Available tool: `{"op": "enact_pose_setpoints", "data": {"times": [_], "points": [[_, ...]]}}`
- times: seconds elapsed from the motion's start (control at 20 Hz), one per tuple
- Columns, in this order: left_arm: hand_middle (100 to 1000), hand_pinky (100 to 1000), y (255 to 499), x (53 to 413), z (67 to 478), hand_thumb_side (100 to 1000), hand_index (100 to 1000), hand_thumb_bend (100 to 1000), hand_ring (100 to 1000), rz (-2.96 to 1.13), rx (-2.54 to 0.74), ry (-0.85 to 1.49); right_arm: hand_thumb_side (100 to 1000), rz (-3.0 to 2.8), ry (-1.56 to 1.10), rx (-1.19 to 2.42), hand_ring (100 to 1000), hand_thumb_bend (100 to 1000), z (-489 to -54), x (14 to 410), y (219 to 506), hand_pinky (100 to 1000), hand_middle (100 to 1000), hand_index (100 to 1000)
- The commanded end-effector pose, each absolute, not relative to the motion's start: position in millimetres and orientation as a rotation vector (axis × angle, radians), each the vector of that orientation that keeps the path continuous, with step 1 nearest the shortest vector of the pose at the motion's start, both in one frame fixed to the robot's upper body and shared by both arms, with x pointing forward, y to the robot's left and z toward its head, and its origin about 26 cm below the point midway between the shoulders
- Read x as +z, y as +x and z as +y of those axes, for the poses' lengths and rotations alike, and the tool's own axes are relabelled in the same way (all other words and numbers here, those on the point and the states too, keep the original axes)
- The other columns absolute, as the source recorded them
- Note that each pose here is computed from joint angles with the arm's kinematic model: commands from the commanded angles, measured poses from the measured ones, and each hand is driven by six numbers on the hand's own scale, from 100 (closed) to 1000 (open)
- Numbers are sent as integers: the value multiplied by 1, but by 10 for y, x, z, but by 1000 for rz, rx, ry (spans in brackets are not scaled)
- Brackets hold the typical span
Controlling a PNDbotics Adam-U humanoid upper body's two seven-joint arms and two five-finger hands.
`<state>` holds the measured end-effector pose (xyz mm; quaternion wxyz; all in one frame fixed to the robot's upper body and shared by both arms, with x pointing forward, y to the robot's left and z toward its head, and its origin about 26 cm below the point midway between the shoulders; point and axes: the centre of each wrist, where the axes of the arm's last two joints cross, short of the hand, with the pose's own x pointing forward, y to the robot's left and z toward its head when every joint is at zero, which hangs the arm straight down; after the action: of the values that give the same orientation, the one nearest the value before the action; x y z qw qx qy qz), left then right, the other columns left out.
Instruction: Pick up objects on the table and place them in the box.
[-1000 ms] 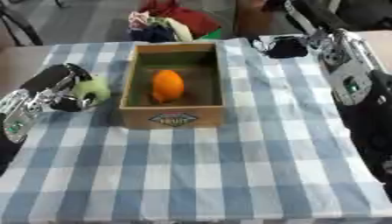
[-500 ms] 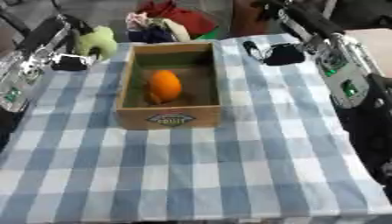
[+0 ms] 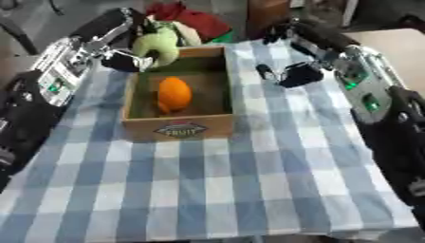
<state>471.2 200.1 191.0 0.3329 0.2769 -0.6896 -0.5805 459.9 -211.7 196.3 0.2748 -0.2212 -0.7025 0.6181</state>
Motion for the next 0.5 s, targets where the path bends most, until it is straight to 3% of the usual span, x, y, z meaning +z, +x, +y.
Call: {"op": "enact_pose_setpoints", "data": {"times": [0.05, 0.15, 0.2, 0.25, 0.35, 0.5], "points": [[554, 715, 4744, 1950, 2008, 176, 743, 186, 588, -1779, -1535, 710, 398, -1891, -619, 1695, 773, 211, -2121, 2092, 4615, 786, 703, 882], [771, 804, 4750, 1933, 2019, 491, 864, 328, 771, -1753, -1543, 694, 397, -1888, -615, 1701, 773, 210, -2120, 2087, 4615, 787, 703, 883], [801, 819, 4749, 1941, 2024, 571, 882, 362, 800, -1751, -1542, 695, 396, -1888, -614, 1702, 773, 210, -2120, 2088, 4615, 786, 702, 884], [874, 861, 4745, 1951, 2026, 756, 926, 433, 863, -1751, -1543, 698, 394, -1889, -615, 1702, 773, 210, -2121, 2090, 4615, 787, 702, 884], [918, 879, 4737, 1973, 2034, 821, 952, 412, 893, -1750, -1544, 711, 389, -1890, -616, 1700, 772, 210, -2125, 2092, 4615, 785, 700, 883], [928, 883, 4712, 2006, 2066, 813, 961, 403, 899, -1780, -1490, 747, 385, -1896, -623, 1676, 771, 208, -2154, 2095, 4616, 784, 697, 882]]}}
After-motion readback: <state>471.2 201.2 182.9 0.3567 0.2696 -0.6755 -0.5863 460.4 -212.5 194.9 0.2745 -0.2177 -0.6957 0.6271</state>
